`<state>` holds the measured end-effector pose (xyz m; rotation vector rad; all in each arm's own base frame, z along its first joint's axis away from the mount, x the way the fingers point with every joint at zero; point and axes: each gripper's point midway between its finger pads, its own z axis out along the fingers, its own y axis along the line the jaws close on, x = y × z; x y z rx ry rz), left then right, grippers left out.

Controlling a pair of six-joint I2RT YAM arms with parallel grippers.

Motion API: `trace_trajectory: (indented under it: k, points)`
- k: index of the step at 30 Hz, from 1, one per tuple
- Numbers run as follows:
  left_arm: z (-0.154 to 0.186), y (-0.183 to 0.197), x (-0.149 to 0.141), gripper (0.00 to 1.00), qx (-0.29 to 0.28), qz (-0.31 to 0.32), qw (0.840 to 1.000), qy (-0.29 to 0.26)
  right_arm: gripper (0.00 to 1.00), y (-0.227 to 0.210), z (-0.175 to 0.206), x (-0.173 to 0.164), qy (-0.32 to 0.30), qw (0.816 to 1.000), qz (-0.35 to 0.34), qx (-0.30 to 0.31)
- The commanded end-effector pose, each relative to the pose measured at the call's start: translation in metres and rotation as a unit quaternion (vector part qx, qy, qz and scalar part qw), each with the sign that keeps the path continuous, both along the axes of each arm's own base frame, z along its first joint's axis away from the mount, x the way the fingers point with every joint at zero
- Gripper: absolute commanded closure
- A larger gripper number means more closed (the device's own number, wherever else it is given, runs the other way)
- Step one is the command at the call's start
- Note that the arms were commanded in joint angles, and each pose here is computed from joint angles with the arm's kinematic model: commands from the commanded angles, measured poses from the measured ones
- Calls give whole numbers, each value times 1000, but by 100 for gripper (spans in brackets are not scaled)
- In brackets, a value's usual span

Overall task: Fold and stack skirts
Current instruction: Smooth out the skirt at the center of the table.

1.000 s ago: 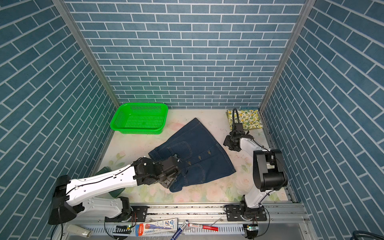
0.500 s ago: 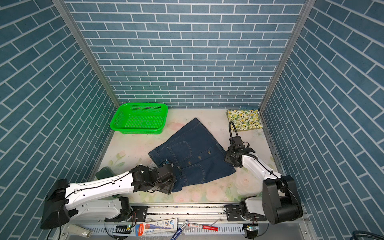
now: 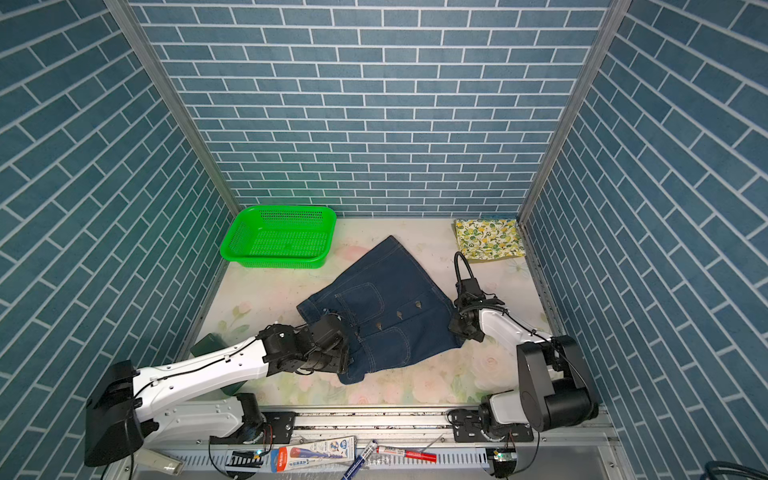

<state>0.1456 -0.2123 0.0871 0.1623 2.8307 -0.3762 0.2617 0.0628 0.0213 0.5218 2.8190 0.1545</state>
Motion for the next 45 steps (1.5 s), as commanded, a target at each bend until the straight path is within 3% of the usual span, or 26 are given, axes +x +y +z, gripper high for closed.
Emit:
trace_trajectory:
  k: [1, 10, 21, 31, 33, 34, 35, 36, 45]
  points:
    - [-10, 0, -5, 30, -14, 26, 999, 28, 100, -14, 14, 35, -39, 998, -44, 5]
    - [-48, -25, -16, 32, -151, 124, 977, 91, 100, -49, 37, 78, -89, 991, -104, -6]
    - [-39, -58, 6, 38, -281, 189, 939, 62, 100, -50, 23, 87, -79, 992, -100, 2]
    - [-56, -73, -2, 42, -260, 204, 942, 56, 100, -52, 34, 88, -93, 991, -100, 10]
    - [-64, -81, -2, 59, -254, 198, 945, 60, 100, -53, 35, 88, -95, 990, -101, 11]
    - [-69, -86, -3, 81, -253, 192, 946, 64, 100, -53, 35, 87, -95, 990, -101, 10]
    - [-74, -88, -3, 95, -248, 184, 949, 68, 100, -54, 34, 87, -93, 990, -101, 9]
    - [-78, -88, -2, 100, -236, 178, 953, 72, 100, -54, 35, 86, -92, 991, -100, 9]
    - [-66, -19, 4, 100, -91, 110, 988, 61, 100, -66, 31, 80, -94, 990, -100, 10]
